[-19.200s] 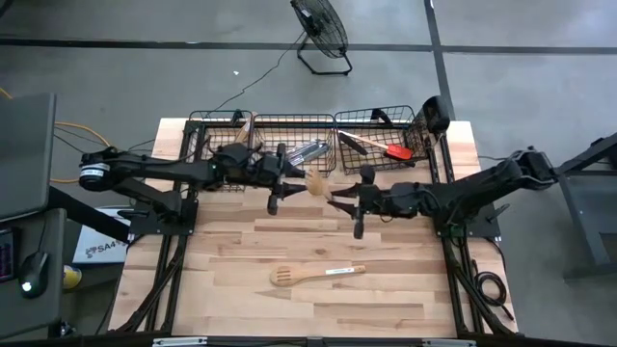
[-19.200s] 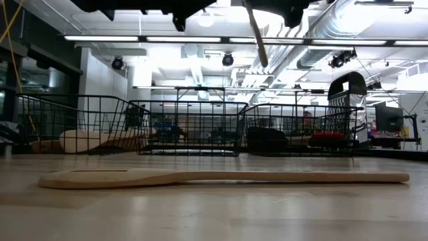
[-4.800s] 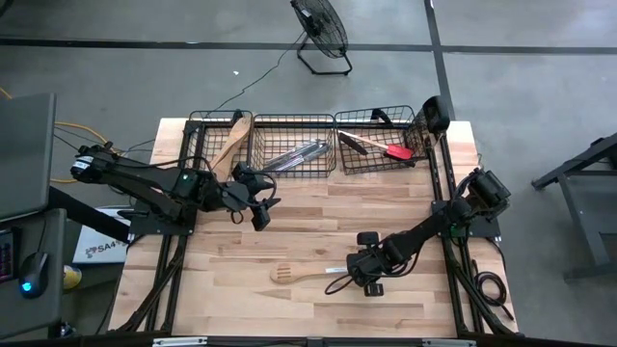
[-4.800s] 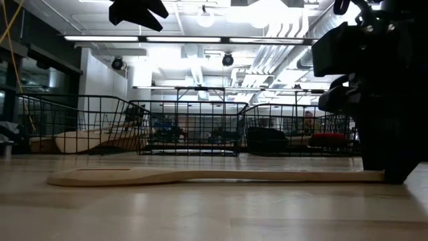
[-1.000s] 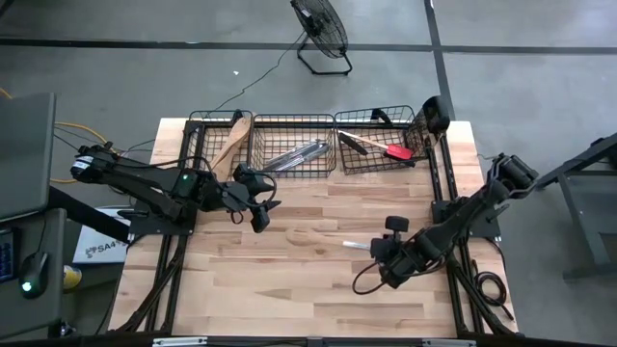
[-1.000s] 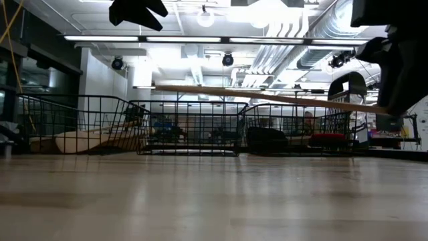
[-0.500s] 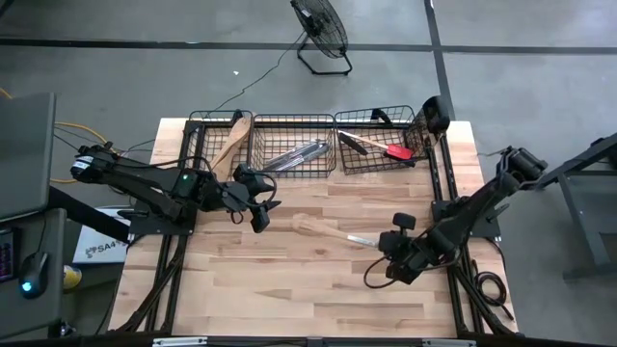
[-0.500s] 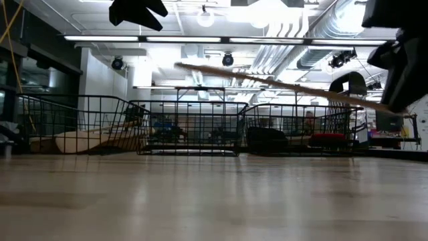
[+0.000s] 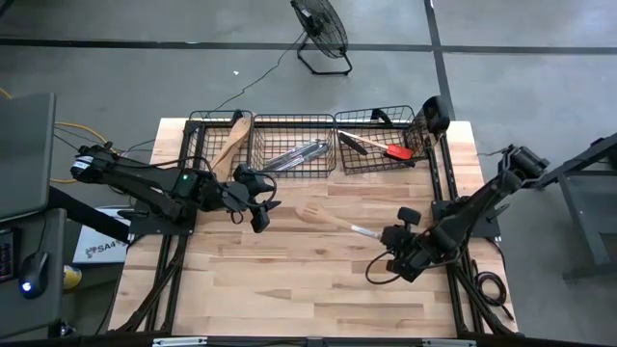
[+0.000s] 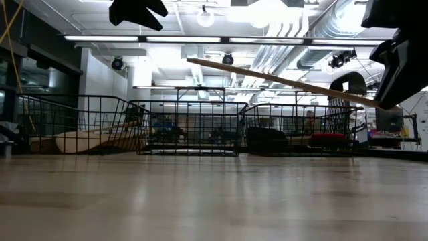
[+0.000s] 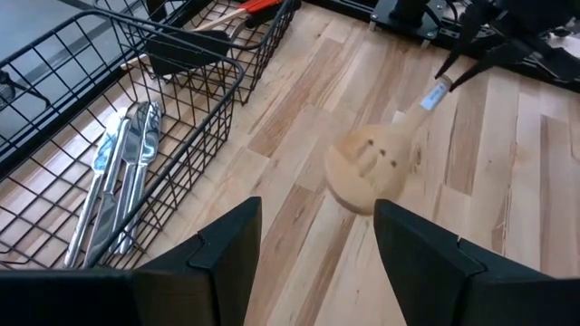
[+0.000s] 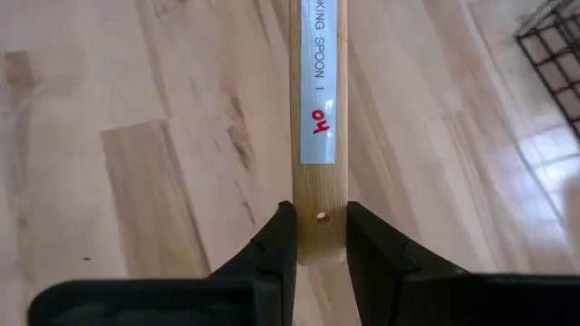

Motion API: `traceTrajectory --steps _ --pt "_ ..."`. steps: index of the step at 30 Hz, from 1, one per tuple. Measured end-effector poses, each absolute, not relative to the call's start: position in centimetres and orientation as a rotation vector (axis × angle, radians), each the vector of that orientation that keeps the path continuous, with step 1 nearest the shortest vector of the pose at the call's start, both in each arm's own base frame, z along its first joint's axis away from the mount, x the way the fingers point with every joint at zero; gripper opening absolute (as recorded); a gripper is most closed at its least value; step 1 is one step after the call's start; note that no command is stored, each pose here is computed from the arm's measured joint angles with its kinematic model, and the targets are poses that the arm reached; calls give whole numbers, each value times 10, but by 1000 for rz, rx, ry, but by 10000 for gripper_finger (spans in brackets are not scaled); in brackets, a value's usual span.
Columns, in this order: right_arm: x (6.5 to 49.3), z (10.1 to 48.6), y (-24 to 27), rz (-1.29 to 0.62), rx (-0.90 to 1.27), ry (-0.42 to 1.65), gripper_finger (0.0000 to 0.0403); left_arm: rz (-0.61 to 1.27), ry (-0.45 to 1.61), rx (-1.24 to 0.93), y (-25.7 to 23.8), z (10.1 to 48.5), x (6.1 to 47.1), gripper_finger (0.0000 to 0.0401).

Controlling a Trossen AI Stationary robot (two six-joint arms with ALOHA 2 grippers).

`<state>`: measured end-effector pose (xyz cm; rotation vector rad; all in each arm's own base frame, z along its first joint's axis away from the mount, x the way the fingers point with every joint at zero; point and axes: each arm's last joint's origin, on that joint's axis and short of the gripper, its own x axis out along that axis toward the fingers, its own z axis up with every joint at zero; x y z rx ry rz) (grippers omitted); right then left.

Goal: Pick & Place Kitchen Items
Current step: Put the wooden slotted spoon into the left wire basket

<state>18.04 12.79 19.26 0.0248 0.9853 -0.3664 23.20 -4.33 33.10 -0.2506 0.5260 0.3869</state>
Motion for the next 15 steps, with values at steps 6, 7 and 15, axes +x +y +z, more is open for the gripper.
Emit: traceTrajectory --steps 6,7,15 --pt "175 202 126 -363 37 938 65 387 526 -250 -43 331 232 209" --pt "173 205 126 -359 39 924 65 387 526 -250 -43 331 232 209" --pt "164 215 129 -338 47 852 65 381 527 -253 -44 331 232 209"
